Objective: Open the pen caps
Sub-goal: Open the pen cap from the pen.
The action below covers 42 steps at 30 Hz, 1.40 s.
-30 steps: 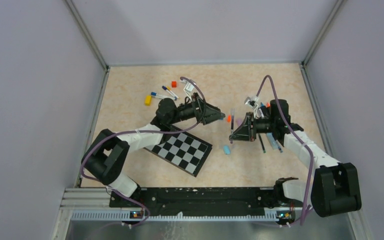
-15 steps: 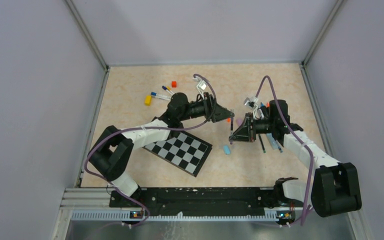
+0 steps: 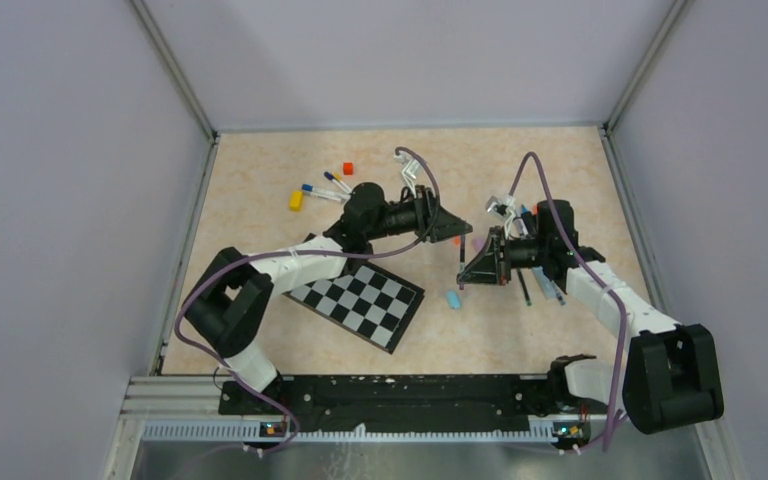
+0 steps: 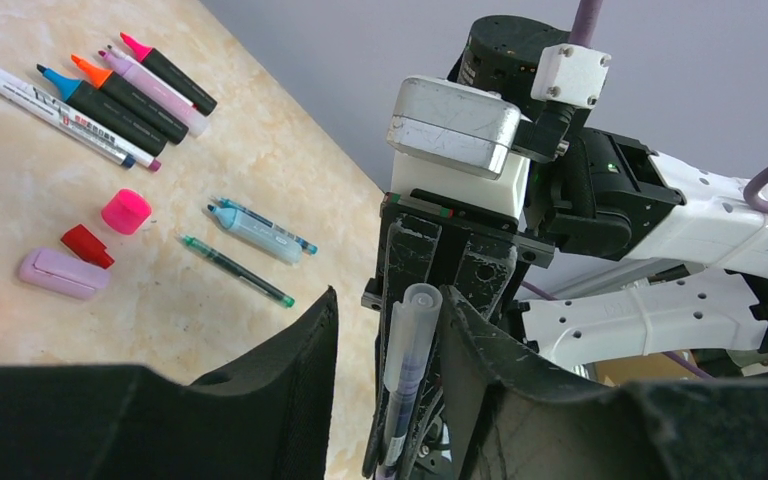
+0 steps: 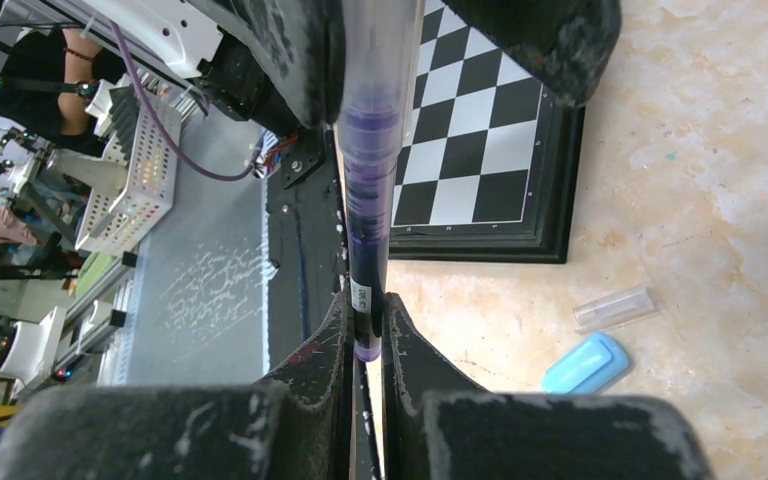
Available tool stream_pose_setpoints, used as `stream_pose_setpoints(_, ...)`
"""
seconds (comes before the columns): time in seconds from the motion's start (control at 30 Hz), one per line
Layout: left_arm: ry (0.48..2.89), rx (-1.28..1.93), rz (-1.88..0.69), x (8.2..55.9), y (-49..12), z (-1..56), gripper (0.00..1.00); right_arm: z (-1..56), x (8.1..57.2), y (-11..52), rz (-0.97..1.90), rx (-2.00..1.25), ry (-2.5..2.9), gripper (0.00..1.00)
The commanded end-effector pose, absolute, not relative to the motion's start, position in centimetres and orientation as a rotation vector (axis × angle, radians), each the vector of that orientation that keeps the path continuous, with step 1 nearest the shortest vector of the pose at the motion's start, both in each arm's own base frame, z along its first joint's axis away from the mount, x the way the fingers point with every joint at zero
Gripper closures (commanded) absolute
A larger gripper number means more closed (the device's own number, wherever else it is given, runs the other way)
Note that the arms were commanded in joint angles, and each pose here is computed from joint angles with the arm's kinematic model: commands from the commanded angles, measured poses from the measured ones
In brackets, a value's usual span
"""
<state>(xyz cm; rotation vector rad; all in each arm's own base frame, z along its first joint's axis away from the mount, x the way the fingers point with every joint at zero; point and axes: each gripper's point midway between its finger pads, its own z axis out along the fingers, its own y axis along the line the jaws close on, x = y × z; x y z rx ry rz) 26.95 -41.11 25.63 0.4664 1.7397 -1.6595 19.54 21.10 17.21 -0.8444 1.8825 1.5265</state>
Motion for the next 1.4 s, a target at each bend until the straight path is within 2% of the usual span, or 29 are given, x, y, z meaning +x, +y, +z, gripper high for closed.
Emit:
stream_pose_setpoints(0.0, 1.677, 0.502, -1.691, 26.7, -41.8, 27.4, 0.57, 18.5, 20.1, 21.5, 1.500, -0.908, 1.812, 1.00)
stream_pose_setpoints(0.17, 1.670, 0.522, -1.724, 26.3, -42.0, 27.6, 0.72, 18.5, 20.1, 21.5, 1.495, -0.903, 1.817, 1.00)
stream_pose_setpoints(0.27, 1.658, 0.540, -1.750, 26.0, -42.1, 27.7, 0.90, 18.4, 20.2, 21.5, 1.489, -0.900, 1.822, 1.00)
stream_pose_setpoints(0.37, 1.653, 0.542, -1.760, 25.9, -42.1, 27.7, 1.00, 18.3, 20.4, 21.4, 1.467, -0.889, 1.833, 1.00)
stream_pose_setpoints(0.4, 1.654, 0.539, -1.756, 26.0, -42.0, 27.7, 1.00, 18.2, 20.5, 21.3, 1.459, -0.884, 1.839, 0.89)
stream_pose_setpoints(0.43, 1.657, 0.535, -1.750, 26.0, -42.0, 27.7, 1.00, 18.2, 20.6, 21.3, 1.450, -0.881, 1.842, 0.83)
stream_pose_setpoints(0.47, 1.663, 0.528, -1.738, 26.2, -42.0, 27.6, 1.00, 18.3, 20.6, 21.3, 1.444, -0.881, 1.839, 0.74)
stream_pose_setpoints(0.53, 1.674, 0.517, -1.708, 26.4, -41.8, 27.5, 1.00, 18.6, 20.7, 21.3, 1.450, -0.869, 1.835, 0.65)
stream_pose_setpoints(0.67, 1.695, 0.479, -1.643, 27.1, -41.4, 27.2, 1.00, 20.0, 21.4, 21.2, 1.490, -0.824, 1.812, 0.56)
stream_pose_setpoints(0.87, 1.697, 0.433, -1.607, 27.4, -41.6, 27.0, 1.00, 20.9, 22.5, 21.4, 1.492, -0.781, 1.807, 0.54)
stream_pose_setpoints(0.97, 1.692, 0.421, -1.598, 27.4, -41.9, 27.0, 1.00, 20.9, 23.1, 21.4, 1.483, -0.747, 1.825, 0.56)
stream_pose_setpoints(1.03, 1.684, 0.414, -1.591, 27.3, -42.0, 27.2, 1.00, 20.7, 23.4, 21.4, 1.472, -0.726, 1.839, 0.62)
stream_pose_setpoints(1.07, 1.681, 0.408, -1.587, 27.3, -42.0, 27.2, 1.00, 20.6, 23.5, 21.3, 1.468, -0.716, 1.846, 0.70)
stream_pose_setpoints(1.1, 1.674, 0.400, -1.582, 27.4, -41.9, 27.4, 1.00, 20.5, 23.6, 21.3, 1.464, -0.709, 1.852, 0.82)
stream_pose_setpoints(1.13, 1.668, 0.388, -1.572, 27.5, -41.8, 27.5, 1.00, 20.3, 23.6, 21.3, 1.462, -0.696, 1.861, 0.99)
stream_pose_setpoints(1.23, 1.605, 0.369, -1.520, 28.4, -41.2, 28.8, 1.00, 20.3, 23.6, 21.3, 1.479, -0.678, 1.875, 1.00)
stream_pose_setpoints(1.37, 1.487, 0.265, -1.475, 32.5, -38.7, 32.4, 1.00, 20.8, 22.9, 21.6, 1.568, -0.679, 1.865, 1.00)
